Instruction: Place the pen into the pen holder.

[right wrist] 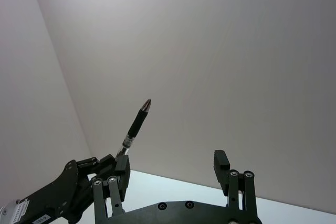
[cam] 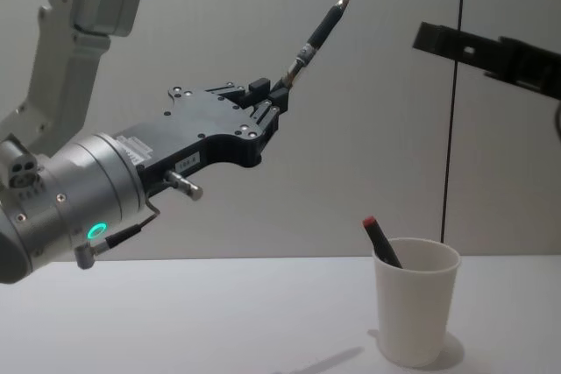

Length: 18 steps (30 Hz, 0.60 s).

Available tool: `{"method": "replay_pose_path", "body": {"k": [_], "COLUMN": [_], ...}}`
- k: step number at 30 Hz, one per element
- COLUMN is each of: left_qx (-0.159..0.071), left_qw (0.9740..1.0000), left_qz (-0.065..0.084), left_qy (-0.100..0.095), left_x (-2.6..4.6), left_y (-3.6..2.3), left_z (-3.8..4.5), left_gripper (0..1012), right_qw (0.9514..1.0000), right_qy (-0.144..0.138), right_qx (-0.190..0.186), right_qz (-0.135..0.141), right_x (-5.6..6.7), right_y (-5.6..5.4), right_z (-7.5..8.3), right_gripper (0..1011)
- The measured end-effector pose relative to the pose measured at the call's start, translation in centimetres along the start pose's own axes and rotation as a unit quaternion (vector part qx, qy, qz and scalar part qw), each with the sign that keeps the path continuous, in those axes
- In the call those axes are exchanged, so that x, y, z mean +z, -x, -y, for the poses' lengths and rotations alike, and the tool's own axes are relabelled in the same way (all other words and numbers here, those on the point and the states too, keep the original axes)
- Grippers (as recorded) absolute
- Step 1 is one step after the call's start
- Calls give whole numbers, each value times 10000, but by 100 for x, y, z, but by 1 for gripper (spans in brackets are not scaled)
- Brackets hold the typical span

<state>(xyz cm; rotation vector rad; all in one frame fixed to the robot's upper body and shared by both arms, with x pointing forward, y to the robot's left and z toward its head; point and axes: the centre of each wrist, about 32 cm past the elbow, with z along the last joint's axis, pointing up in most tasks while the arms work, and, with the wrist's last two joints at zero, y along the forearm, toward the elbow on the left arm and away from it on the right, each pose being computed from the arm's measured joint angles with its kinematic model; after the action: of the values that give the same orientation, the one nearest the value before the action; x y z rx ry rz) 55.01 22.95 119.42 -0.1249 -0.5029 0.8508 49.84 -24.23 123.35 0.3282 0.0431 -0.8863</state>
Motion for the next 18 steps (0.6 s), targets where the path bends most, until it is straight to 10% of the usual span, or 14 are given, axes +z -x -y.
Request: {"method": "replay_pose_path", "body": {"k": [18], "left_qx": [0], "left_qw": [10000], "left_qz": [0], "left_qy": [0], "left_x": [0], "left_y": [0], "left_z": [0], "left_gripper": [179], "right_qw": [9986], "right_qy": [246], "right_qx": [117], "right_qz": [-451], "right_x": [-44], "right_y": [128], "right_z": [-337], "right_gripper": [1001]}}
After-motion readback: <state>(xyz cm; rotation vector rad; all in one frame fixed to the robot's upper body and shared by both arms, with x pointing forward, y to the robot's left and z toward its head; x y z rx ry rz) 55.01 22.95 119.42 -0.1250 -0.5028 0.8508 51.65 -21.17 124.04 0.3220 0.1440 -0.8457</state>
